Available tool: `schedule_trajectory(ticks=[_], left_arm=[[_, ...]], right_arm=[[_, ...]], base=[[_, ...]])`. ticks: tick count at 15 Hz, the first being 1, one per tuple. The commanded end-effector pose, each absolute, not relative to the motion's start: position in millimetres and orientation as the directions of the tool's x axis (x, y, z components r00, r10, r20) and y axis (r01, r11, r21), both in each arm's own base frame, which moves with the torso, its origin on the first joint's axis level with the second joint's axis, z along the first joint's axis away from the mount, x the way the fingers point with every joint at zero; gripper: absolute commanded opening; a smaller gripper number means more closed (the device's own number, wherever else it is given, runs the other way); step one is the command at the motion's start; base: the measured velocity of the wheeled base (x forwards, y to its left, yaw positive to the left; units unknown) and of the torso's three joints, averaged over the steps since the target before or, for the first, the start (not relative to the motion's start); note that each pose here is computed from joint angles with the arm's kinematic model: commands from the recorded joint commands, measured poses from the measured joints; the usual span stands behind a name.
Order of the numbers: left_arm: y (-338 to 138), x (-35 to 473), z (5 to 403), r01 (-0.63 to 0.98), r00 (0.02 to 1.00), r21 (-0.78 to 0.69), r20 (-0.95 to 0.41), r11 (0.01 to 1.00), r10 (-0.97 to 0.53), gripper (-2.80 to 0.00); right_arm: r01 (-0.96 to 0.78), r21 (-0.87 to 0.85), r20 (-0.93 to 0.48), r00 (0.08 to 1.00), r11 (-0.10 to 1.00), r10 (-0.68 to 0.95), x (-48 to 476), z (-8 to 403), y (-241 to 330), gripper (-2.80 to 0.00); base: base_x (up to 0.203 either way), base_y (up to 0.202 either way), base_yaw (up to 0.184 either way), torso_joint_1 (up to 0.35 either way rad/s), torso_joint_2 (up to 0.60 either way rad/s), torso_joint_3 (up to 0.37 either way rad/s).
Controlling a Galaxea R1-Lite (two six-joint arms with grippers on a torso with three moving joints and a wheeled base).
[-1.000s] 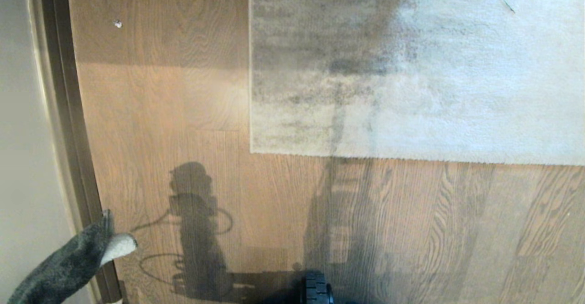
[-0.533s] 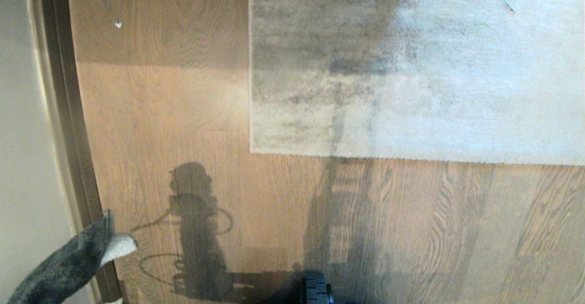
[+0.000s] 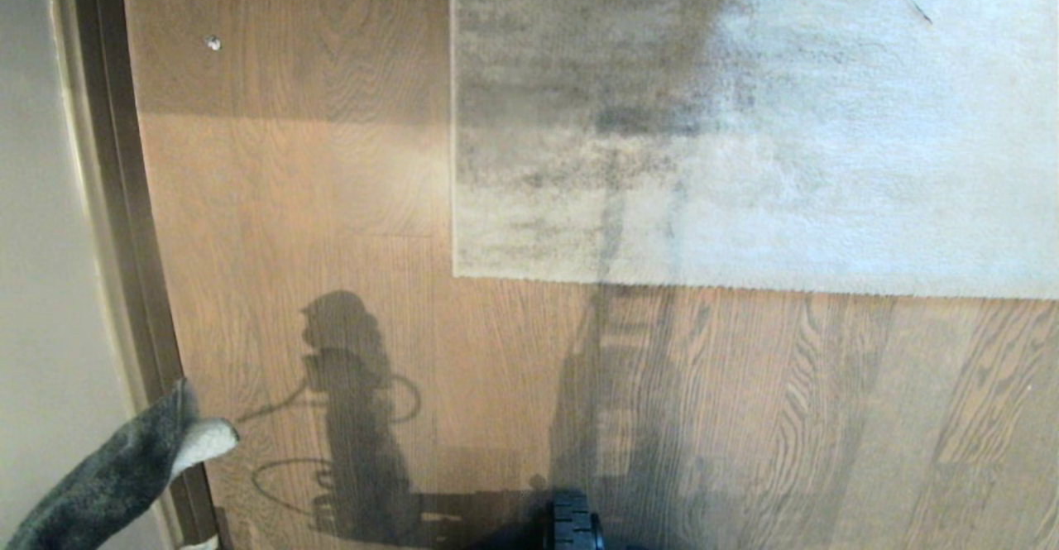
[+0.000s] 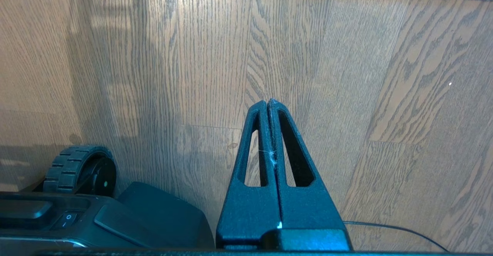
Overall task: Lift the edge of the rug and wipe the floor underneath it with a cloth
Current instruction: Put down the rag
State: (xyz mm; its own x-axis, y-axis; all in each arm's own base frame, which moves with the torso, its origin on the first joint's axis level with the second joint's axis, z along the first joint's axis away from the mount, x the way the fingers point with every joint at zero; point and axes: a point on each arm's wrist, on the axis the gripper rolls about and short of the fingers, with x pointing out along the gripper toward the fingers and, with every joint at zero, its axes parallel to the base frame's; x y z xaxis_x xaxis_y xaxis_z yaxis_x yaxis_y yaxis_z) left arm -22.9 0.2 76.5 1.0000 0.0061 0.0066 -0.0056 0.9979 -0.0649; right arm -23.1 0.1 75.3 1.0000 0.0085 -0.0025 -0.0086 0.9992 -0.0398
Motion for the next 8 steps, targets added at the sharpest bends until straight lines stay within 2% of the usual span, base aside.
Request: schedule_trajectory(ticks=[1,4,8], left_arm=[[0.2,-23.3,77.2,-0.001,1.000,-0.059,0.006,0.998,0.001,-2.80],[-0.1,-25.6,89.0,0.008,1.000,-0.051,0.008,0.999,-0.007,-2.80],[-0.4,-9.7,115.7,0.036,0.983,-0.056,-0.180,0.998,-0.045,-2.80]], right_arm=[[-0.009,-0.041,-0.005,1.000,0.999,0.009,-22.9,75.3,0.1,-2.80],[-0.009,-0.040,-0.005,1.000,0.999,0.009,-22.9,75.3,0.1,-2.80],[-0.009,-0.041,-0.005,1.000,0.999,0.009,-22.9,75.3,0.1,-2.80]], base=[[0.000,0.000,0.000,0.000,0.00,0.000],[0.000,0.000,0.000,0.000,0.00,0.000],[0.000,0.000,0.000,0.000,0.00,0.000]])
